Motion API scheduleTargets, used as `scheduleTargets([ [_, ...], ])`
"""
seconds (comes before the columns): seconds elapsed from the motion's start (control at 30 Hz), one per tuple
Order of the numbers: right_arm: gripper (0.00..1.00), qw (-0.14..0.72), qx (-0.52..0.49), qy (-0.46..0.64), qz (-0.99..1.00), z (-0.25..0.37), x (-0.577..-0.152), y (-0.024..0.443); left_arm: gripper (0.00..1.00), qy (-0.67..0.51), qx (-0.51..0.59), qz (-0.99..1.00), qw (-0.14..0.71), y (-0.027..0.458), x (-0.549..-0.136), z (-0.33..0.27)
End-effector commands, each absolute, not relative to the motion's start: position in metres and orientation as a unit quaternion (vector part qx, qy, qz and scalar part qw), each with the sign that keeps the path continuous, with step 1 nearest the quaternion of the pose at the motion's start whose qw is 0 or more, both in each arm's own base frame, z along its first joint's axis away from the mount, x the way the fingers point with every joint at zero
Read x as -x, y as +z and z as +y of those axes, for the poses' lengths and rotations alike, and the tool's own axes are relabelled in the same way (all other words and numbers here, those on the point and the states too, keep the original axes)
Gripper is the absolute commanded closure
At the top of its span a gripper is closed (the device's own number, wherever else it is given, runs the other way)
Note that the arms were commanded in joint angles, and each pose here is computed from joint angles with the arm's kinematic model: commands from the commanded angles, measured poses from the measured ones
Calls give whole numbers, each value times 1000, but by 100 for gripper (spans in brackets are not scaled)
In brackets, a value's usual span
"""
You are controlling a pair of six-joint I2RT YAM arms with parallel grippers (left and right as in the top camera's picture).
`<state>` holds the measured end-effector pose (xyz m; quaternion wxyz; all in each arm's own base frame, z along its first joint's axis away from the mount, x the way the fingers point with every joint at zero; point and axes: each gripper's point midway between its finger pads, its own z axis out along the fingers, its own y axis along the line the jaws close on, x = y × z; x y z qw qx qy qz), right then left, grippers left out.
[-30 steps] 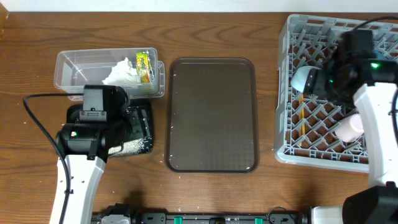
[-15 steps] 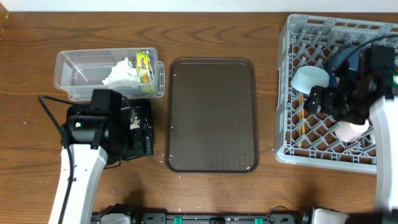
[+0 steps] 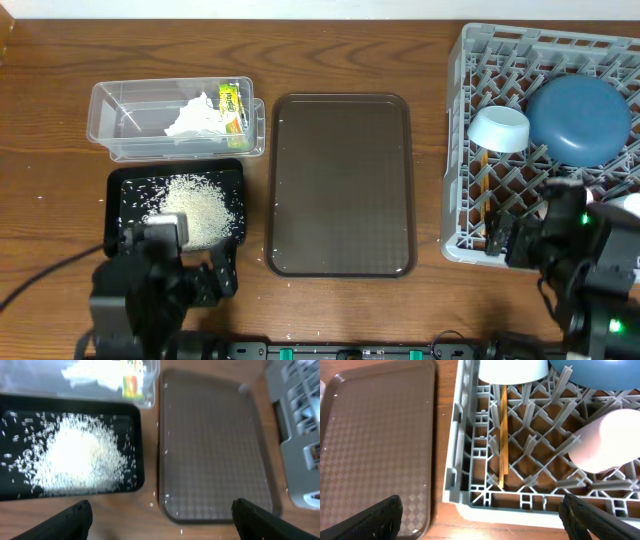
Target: Sort waste into correct bins and load items into the dishwasher rack
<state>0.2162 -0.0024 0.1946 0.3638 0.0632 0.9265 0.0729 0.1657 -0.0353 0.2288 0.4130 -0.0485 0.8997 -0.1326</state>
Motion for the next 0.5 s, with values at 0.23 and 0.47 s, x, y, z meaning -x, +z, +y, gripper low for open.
scheduleTargets([
  [0.23, 1, 338, -61, 80, 936, 4, -191, 179, 7, -130, 49, 887, 441, 233, -153, -33],
  [0.47, 1, 336, -62, 80, 936, 4, -190, 179, 7, -130, 49, 887, 441, 233, -153, -33],
])
